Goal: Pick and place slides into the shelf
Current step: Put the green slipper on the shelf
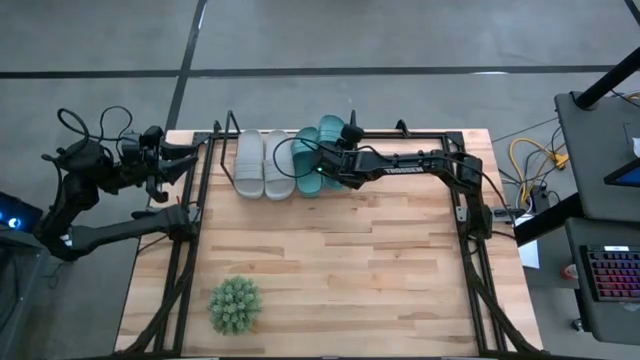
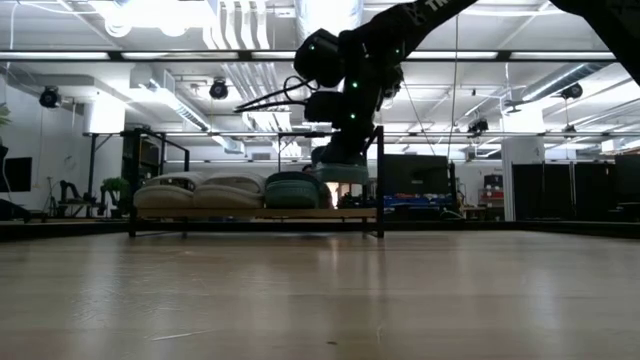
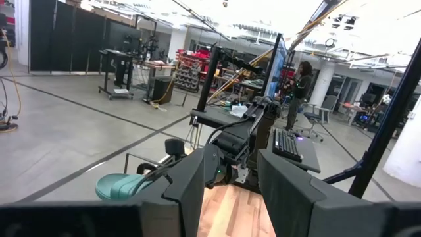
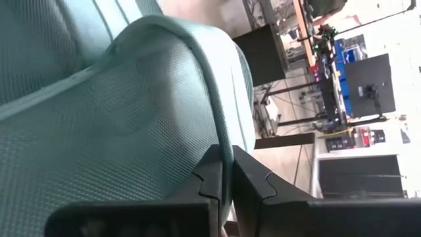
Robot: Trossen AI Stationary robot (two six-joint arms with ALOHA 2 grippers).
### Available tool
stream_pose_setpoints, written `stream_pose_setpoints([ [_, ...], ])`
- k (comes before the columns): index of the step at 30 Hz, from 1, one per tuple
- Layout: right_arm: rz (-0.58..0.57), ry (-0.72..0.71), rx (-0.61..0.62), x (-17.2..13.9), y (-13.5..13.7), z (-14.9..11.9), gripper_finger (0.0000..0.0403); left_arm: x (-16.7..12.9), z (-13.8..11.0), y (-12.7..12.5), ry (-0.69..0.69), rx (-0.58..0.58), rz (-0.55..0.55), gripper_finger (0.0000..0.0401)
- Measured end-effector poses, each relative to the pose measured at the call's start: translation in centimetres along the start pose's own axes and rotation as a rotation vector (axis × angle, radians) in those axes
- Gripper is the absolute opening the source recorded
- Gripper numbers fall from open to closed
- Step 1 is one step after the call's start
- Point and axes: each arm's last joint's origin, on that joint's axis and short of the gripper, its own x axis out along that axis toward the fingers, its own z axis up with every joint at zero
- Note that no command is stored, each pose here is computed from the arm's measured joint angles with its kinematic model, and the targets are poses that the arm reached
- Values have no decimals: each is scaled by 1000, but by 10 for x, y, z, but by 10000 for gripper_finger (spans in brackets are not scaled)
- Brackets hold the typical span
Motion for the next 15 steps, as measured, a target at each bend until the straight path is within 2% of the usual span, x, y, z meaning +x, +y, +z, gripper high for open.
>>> stream_pose_setpoints([
  [15, -44, 5, -21, -6, 0, 2, 8, 0, 0, 0, 1, 0, 3, 125],
])
